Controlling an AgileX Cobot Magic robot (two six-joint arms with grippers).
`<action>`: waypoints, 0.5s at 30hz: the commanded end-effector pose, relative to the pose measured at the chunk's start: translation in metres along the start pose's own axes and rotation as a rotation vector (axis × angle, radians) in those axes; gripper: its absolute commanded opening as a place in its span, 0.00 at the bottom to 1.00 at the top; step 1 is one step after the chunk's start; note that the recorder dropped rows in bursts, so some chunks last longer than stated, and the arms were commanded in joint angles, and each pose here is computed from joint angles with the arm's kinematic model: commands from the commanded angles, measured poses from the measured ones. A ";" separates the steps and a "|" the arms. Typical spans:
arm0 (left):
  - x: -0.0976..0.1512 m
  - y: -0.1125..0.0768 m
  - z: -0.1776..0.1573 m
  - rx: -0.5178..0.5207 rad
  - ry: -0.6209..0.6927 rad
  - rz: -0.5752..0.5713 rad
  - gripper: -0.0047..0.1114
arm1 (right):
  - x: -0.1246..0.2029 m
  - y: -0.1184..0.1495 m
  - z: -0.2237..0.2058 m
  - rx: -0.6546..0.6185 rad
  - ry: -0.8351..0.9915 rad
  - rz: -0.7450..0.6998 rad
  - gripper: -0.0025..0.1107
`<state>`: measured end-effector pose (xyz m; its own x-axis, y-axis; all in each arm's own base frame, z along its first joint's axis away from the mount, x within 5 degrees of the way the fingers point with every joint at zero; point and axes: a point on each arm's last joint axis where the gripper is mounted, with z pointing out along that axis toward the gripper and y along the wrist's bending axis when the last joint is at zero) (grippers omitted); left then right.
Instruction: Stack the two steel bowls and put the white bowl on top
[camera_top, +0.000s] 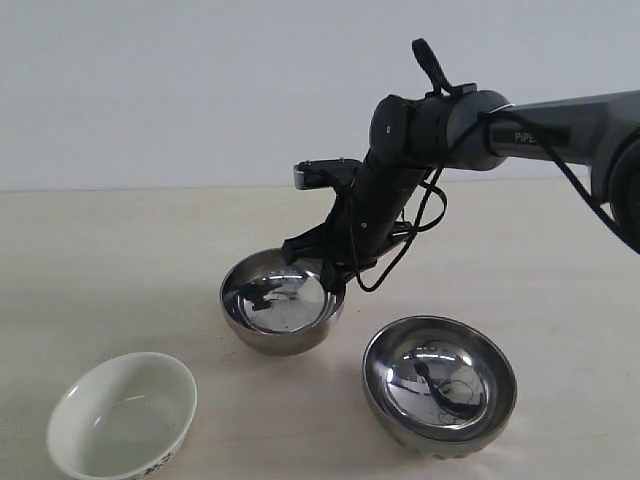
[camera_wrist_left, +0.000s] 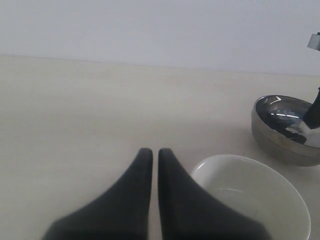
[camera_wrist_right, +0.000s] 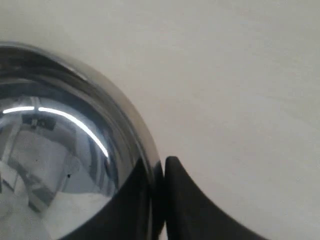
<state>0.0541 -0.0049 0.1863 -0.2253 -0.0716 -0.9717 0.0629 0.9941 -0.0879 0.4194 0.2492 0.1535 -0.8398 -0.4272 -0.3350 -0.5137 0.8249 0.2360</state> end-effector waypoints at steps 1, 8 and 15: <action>0.001 0.000 0.000 -0.003 -0.002 0.000 0.07 | -0.006 0.001 -0.003 -0.019 -0.053 0.033 0.29; 0.001 0.000 0.000 -0.003 -0.002 0.000 0.07 | -0.009 0.002 -0.028 0.033 -0.065 0.031 0.38; 0.001 0.000 0.000 -0.003 -0.002 0.000 0.07 | -0.007 0.014 -0.105 0.106 -0.100 0.010 0.37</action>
<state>0.0541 -0.0049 0.1863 -0.2253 -0.0716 -0.9717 0.0629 0.9941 -0.0879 0.4067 0.2334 0.2398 -0.8202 -0.3647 -0.4407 -0.4775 0.8607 0.1766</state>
